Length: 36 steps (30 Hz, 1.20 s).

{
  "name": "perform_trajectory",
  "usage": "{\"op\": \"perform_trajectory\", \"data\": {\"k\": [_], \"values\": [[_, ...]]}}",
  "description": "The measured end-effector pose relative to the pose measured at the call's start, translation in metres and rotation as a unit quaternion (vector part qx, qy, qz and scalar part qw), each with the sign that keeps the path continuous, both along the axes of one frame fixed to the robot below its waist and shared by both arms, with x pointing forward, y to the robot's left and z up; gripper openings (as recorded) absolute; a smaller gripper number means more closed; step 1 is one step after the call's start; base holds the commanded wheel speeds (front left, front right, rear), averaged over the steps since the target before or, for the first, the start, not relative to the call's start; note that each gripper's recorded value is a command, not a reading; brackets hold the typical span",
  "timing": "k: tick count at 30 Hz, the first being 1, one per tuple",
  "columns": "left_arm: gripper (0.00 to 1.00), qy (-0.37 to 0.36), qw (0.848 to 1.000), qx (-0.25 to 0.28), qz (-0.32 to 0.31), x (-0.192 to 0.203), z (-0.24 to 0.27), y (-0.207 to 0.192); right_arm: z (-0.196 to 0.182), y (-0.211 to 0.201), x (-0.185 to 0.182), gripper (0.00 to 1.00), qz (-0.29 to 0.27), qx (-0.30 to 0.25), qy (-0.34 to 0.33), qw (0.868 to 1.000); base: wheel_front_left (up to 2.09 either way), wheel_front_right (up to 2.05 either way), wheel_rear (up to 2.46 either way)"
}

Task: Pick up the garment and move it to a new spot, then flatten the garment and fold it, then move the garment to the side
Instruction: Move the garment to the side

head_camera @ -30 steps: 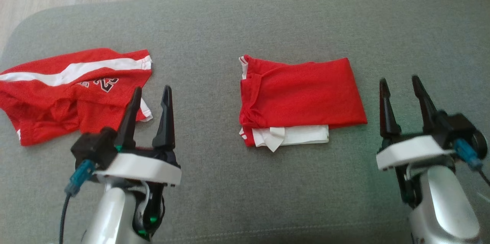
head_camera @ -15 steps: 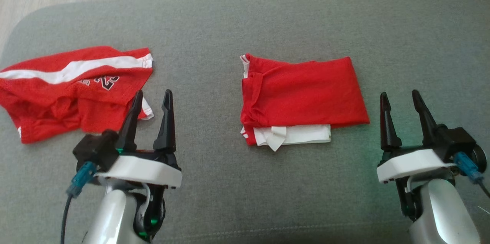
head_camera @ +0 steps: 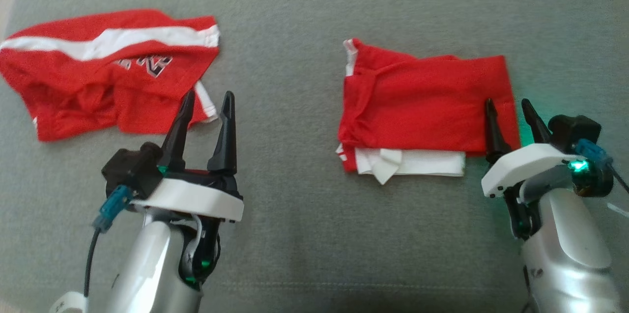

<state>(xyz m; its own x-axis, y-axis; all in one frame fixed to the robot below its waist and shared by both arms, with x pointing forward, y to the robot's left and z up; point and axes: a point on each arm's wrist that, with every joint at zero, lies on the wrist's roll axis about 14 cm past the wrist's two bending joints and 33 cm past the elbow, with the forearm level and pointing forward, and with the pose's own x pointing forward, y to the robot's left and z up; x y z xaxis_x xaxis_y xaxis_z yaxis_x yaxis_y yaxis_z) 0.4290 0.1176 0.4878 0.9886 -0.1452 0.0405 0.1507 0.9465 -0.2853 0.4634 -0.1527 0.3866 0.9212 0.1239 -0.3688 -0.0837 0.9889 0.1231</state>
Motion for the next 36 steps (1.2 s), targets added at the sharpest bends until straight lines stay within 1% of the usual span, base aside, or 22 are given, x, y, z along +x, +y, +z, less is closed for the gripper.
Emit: {"op": "perform_trajectory", "data": {"k": [3,6,7,8,9,13,16,18,21,24,27,28,31,33,36], "values": [[1.00,0.010,1.000,0.003,0.009,0.000,-0.007,0.007,-0.018,0.009,0.004,1.00,0.007,0.008,0.030,0.999,0.00,0.00,0.00],[1.00,0.016,1.000,0.006,0.016,0.000,-0.011,0.012,-0.023,0.012,0.011,1.00,0.011,0.007,0.035,0.999,0.00,0.00,0.00],[1.00,0.016,1.000,0.007,0.017,0.001,-0.012,0.013,-0.023,0.013,0.014,0.85,0.012,0.006,0.034,0.999,0.00,0.00,0.00],[1.00,0.016,1.000,0.007,0.018,0.002,-0.012,0.014,-0.022,0.013,0.017,0.16,0.014,0.004,0.032,0.999,0.00,0.00,0.00],[1.00,0.016,1.000,0.007,0.018,0.002,-0.012,0.014,-0.022,0.014,0.019,0.00,0.017,0.001,0.029,0.999,0.00,0.00,0.00],[1.00,0.014,1.000,0.010,0.015,0.003,-0.012,0.012,-0.018,0.014,0.019,0.00,0.024,-0.014,0.016,0.999,0.00,0.00,0.00],[1.00,0.012,1.000,0.009,0.006,0.005,-0.012,0.005,-0.013,0.008,0.020,0.00,0.032,-0.039,0.000,0.999,0.00,0.00,0.00],[1.00,0.011,1.000,0.007,-0.004,0.007,-0.011,0.000,-0.008,-0.003,0.021,0.00,0.035,-0.064,-0.010,0.997,0.00,0.00,0.00],[1.00,0.011,1.000,0.004,-0.013,0.009,-0.012,-0.007,0.002,-0.039,0.027,0.00,0.025,-0.111,-0.020,0.993,0.00,0.00,0.00],[1.00,0.011,1.000,0.002,-0.020,0.011,-0.013,-0.012,0.022,-0.084,0.040,0.00,0.007,-0.164,-0.038,0.986,0.00,0.00,0.00],[1.00,0.012,1.000,0.001,-0.024,0.013,-0.015,-0.015,0.045,-0.133,0.051,0.00,-0.012,-0.229,-0.049,0.972,0.00,0.00,0.00],[1.00,0.011,1.000,0.001,-0.025,0.014,-0.014,-0.015,0.053,-0.148,0.054,0.00,-0.024,-0.239,-0.054,0.969,0.00,0.00,0.00],[1.00,0.004,1.000,0.010,-0.028,0.017,-0.011,-0.017,0.068,-0.170,0.060,0.00,-0.043,-0.257,-0.063,0.963,0.00,0.00,0.00],[1.00,-0.001,0.999,0.021,-0.039,0.015,-0.010,-0.021,0.069,-0.171,0.062,0.00,-0.045,-0.256,-0.065,0.964,0.00,0.00,0.00],[1.00,0.000,0.999,0.016,-0.036,0.015,-0.010,-0.020,0.067,-0.170,0.063,0.00,-0.043,-0.255,-0.065,0.964,0.00,0.00,0.00]]}}
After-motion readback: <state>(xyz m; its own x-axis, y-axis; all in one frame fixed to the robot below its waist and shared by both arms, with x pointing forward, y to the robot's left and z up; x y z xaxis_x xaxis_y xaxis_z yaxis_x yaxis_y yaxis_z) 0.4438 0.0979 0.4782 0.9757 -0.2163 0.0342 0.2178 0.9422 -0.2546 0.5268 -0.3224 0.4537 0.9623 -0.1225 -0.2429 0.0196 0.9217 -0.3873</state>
